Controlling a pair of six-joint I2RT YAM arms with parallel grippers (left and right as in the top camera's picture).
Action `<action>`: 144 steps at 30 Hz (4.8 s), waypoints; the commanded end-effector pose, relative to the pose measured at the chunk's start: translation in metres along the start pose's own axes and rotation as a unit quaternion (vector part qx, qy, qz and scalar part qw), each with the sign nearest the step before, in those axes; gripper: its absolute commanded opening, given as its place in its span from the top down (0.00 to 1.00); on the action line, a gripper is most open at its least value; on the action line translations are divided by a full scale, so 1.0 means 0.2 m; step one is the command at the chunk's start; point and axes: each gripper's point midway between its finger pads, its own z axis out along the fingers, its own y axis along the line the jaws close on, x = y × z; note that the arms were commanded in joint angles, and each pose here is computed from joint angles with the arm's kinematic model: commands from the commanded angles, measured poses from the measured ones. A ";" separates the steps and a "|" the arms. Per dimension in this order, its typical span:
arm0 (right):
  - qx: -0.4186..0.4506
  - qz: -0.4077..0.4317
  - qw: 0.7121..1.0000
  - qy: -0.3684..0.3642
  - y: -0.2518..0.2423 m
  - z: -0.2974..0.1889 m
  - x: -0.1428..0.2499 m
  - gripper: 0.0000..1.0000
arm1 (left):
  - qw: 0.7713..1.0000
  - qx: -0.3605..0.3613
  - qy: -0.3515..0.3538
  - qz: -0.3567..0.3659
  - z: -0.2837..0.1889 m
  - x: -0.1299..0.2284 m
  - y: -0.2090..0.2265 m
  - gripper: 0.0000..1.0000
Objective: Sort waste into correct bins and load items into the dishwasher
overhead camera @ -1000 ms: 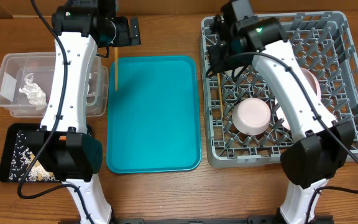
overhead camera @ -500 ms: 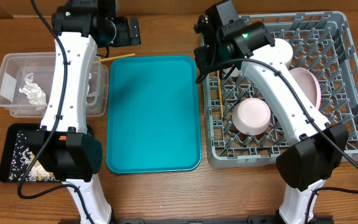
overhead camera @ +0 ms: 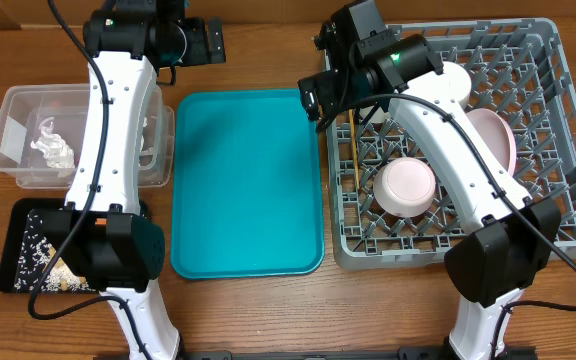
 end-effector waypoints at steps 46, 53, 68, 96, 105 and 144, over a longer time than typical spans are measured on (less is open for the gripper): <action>0.003 0.002 1.000 -0.006 -0.01 -0.01 -0.01 0.00 | 0.988 -0.016 0.088 -0.128 0.52 0.18 0.37 0.96; 0.003 0.002 1.000 -0.006 -0.01 -0.01 -0.01 0.00 | 0.967 -0.142 0.196 -0.076 0.43 0.49 0.36 0.96; 0.003 0.002 1.000 -0.006 -0.01 -0.01 -0.01 0.00 | 0.943 -0.254 0.177 -0.123 0.33 0.46 0.80 0.96; 0.003 0.002 1.000 -0.006 -0.01 -0.01 -0.01 0.00 | 0.985 -0.084 -0.085 -0.125 0.57 -0.24 0.56 0.84; 0.003 0.002 1.000 -0.006 -0.01 -0.01 -0.01 0.00 | 0.975 -0.183 -0.099 -0.084 0.75 -0.21 0.73 0.96; 0.003 0.002 1.000 -0.006 -0.01 -0.01 -0.01 0.00 | 0.964 -0.234 -0.101 -0.081 1.14 -0.05 1.22 0.86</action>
